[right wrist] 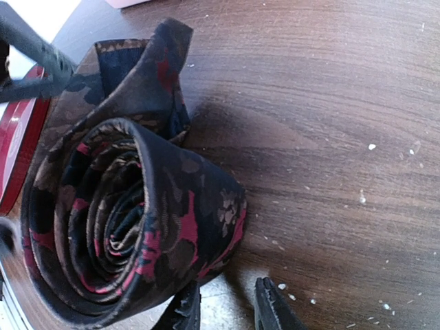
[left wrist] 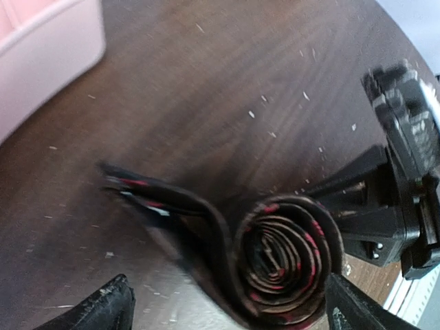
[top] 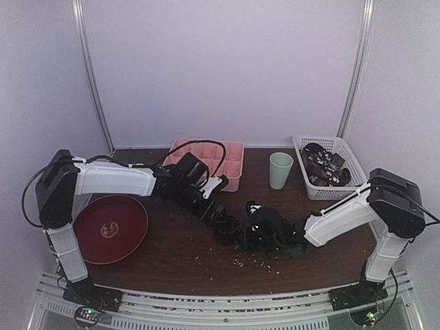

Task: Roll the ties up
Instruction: Roll the tie at the center of the board, then pick up the tie from the center of the board, then place the tie in the storage box.

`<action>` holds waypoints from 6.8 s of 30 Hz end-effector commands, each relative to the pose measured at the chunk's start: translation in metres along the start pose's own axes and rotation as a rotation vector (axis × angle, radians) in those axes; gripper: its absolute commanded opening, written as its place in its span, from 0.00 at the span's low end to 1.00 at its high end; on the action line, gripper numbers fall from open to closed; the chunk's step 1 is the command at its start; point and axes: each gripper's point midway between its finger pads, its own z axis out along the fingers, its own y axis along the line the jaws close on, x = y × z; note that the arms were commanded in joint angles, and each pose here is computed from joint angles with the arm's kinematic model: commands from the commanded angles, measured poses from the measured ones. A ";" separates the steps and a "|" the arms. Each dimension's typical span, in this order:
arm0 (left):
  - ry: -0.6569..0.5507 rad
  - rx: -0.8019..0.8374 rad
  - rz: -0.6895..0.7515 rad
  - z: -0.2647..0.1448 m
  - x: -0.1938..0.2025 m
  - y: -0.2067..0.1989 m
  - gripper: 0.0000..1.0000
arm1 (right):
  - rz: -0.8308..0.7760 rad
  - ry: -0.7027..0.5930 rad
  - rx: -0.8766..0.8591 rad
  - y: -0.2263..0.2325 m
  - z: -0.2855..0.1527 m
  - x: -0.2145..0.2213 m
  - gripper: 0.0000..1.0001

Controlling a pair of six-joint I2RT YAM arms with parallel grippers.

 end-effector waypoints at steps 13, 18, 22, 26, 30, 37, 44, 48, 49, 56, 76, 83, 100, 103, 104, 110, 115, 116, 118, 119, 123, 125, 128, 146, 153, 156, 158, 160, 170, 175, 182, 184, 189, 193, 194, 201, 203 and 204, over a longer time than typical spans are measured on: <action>0.034 0.002 0.049 0.022 -0.002 -0.024 0.98 | 0.041 -0.061 -0.027 -0.001 -0.004 -0.010 0.28; 0.069 -0.034 0.068 0.031 0.002 -0.025 0.98 | 0.046 -0.064 -0.022 -0.004 -0.004 -0.009 0.28; 0.084 -0.068 0.076 0.034 0.007 -0.022 0.98 | 0.049 -0.070 -0.019 -0.006 -0.004 -0.009 0.28; 0.111 -0.103 0.090 0.039 0.014 -0.020 0.98 | 0.050 -0.068 -0.012 -0.008 -0.002 -0.008 0.28; 0.125 -0.135 0.104 0.043 0.017 -0.015 0.96 | 0.054 -0.069 -0.012 -0.009 -0.002 -0.008 0.27; 0.155 -0.164 0.160 0.048 0.018 -0.016 0.95 | 0.062 -0.078 -0.001 -0.016 -0.007 -0.007 0.27; 0.147 -0.178 0.196 0.050 0.014 -0.017 0.95 | 0.074 -0.096 0.000 -0.020 -0.015 -0.010 0.27; 0.161 -0.193 0.196 0.057 0.017 -0.013 0.89 | 0.081 -0.107 0.002 -0.024 -0.021 -0.011 0.27; 0.163 -0.192 0.196 0.059 0.017 -0.012 0.88 | 0.082 -0.110 0.003 -0.025 -0.022 -0.011 0.27; 0.183 -0.201 0.192 0.067 0.026 -0.007 0.73 | 0.089 -0.130 0.012 -0.031 -0.031 -0.012 0.27; 0.069 -0.232 0.158 0.035 0.003 -0.015 0.25 | 0.098 -0.155 0.027 -0.043 -0.049 -0.013 0.27; -0.053 -0.359 0.112 -0.026 -0.047 0.007 0.22 | 0.124 -0.163 -0.003 -0.044 -0.066 -0.015 0.27; -0.253 -0.562 -0.183 -0.065 -0.167 0.183 0.17 | 0.119 -0.180 -0.010 -0.044 -0.087 -0.022 0.28; -0.246 -0.562 -0.216 -0.051 -0.163 0.198 0.17 | 0.125 -0.184 -0.007 -0.047 -0.089 -0.021 0.28; -0.239 -0.560 -0.224 -0.045 -0.160 0.202 0.16 | 0.128 -0.189 -0.007 -0.048 -0.090 -0.021 0.28; -0.201 -0.524 -0.238 -0.009 -0.144 0.210 0.16 | 0.132 -0.196 -0.005 -0.051 -0.092 -0.020 0.28; -0.165 -0.520 -0.257 0.007 -0.128 0.215 0.15 | 0.129 -0.200 0.004 -0.054 -0.093 -0.020 0.28; -0.158 -0.518 -0.266 0.009 -0.124 0.215 0.15 | 0.128 -0.201 0.007 -0.054 -0.094 -0.020 0.28; -0.137 -0.524 -0.288 0.012 -0.114 0.217 0.15 | 0.127 -0.202 0.012 -0.056 -0.093 -0.020 0.28; -0.128 -0.525 -0.297 0.014 -0.109 0.217 0.15 | 0.127 -0.201 0.013 -0.056 -0.094 -0.020 0.28; -0.081 -0.498 -0.316 0.021 -0.089 0.212 0.13 | 0.128 -0.200 0.014 -0.056 -0.093 -0.019 0.28; -0.062 -0.501 -0.327 0.021 -0.078 0.210 0.12 | 0.127 -0.201 0.013 -0.056 -0.094 -0.020 0.28; -0.051 -0.505 -0.326 0.020 -0.066 0.203 0.12 | 0.130 -0.205 0.009 -0.054 -0.095 -0.021 0.28; 0.008 -0.543 -0.398 0.053 -0.029 0.206 0.12 | 0.140 -0.205 0.004 -0.055 -0.095 -0.020 0.29; 0.076 -0.513 -0.377 0.075 -0.002 0.179 0.12 | 0.121 -0.182 0.012 -0.053 -0.095 -0.020 0.28; 0.102 -0.512 -0.354 0.070 0.009 0.166 0.11 | 0.124 -0.195 0.007 -0.052 -0.102 -0.025 0.28; 0.121 -0.513 -0.343 0.065 0.019 0.159 0.11 | 0.129 -0.203 0.006 -0.052 -0.105 -0.026 0.29; 0.137 -0.522 -0.326 0.059 0.028 0.155 0.11 | 0.134 -0.208 0.011 -0.055 -0.107 -0.026 0.29; 0.165 -0.515 -0.284 0.058 0.029 0.145 0.22 | 0.155 -0.227 0.007 -0.056 -0.113 -0.029 0.29; 0.189 -0.488 -0.286 0.067 0.029 0.142 0.28 | 0.155 -0.234 0.010 -0.057 -0.114 -0.031 0.29; 0.193 -0.476 -0.287 0.055 0.023 0.131 0.34 | 0.150 -0.234 0.009 -0.058 -0.115 -0.030 0.29; 0.197 -0.458 -0.294 0.054 0.023 0.127 0.36 | 0.149 -0.233 0.018 -0.061 -0.114 -0.028 0.29; 0.218 -0.461 -0.298 0.051 0.026 0.125 0.44 | 0.154 -0.238 0.035 -0.068 -0.115 -0.024 0.29; 0.207 -0.463 -0.305 0.048 0.020 0.125 0.47 | 0.154 -0.251 0.026 -0.068 -0.119 -0.026 0.29; 0.199 -0.453 -0.307 0.048 0.017 0.123 0.47 | 0.154 -0.253 0.026 -0.068 -0.120 -0.027 0.29; 0.171 -0.449 -0.300 0.042 -0.001 0.119 0.54 | 0.154 -0.269 0.027 -0.070 -0.127 -0.030 0.29; 0.166 -0.439 -0.299 0.042 -0.004 0.117 0.55 | 0.153 -0.274 0.027 -0.070 -0.128 -0.030 0.29; 0.164 -0.437 -0.300 0.041 -0.004 0.117 0.56 | 0.154 -0.277 0.027 -0.071 -0.129 -0.031 0.29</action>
